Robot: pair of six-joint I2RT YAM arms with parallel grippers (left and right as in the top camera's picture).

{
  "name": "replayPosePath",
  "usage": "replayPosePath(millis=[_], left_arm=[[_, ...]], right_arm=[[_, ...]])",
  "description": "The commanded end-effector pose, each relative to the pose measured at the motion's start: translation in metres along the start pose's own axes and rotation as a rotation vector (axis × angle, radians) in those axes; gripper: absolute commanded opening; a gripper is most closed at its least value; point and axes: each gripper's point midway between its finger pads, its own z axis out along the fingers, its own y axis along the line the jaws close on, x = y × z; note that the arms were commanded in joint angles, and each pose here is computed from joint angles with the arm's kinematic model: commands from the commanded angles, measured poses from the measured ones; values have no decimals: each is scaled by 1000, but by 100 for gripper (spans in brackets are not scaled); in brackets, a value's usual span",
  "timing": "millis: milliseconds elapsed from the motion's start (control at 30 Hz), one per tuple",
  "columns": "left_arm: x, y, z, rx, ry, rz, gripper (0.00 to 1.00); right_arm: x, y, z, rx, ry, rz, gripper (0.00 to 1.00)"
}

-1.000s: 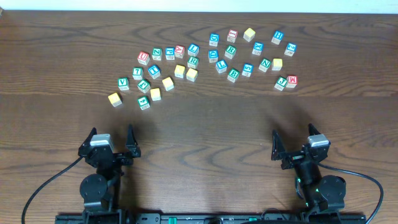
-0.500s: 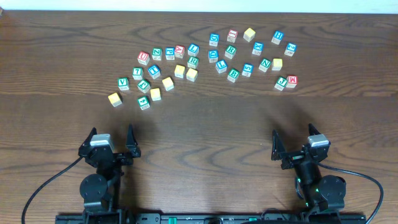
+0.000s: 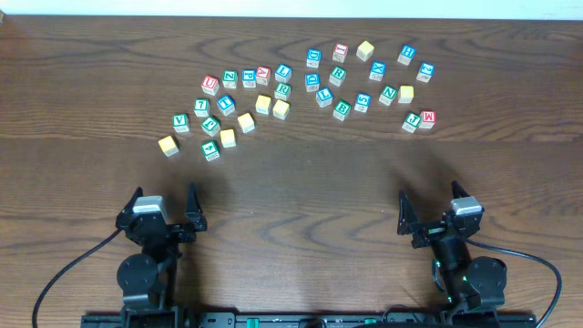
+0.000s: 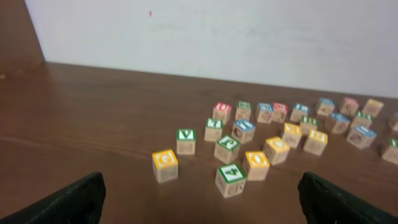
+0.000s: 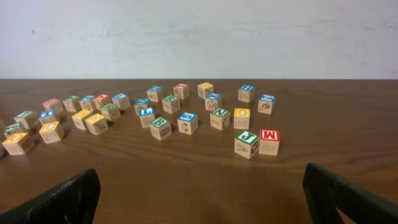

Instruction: Spell out ROBOT

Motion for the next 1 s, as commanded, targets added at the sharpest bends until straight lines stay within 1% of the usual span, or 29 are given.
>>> replayPosePath(millis=[0,167,233,300,333,433,733,900,967], left_arm=[[1,-5,0,26,44,14,98],[-22,-7,5,22,94,11,98],[-32,-12,10,46,118,8,98],[-44,-24,15,108,139,2,98],[-55,-37,19,180,162,-5,98],[-67,-50,27,248,213,-21,98],[-78,-53,51,241,447,-61,98],[-94,-54,65,234,538,-74,98],[-104,-61,70,258,577,-37,98]], right_arm=[[2,1,0,-7,9,-4,99],[2,1,0,-7,9,-4,99],[2,1,0,-7,9,-4,99],[2,1,0,-7,8,-4,99],[2,1,0,-7,9,-4,99],[2,1,0,-7,8,-4,99],[2,1,0,-7,9,-4,99],[2,1,0,-7,8,-4,99],[2,1,0,-7,9,-4,99]])
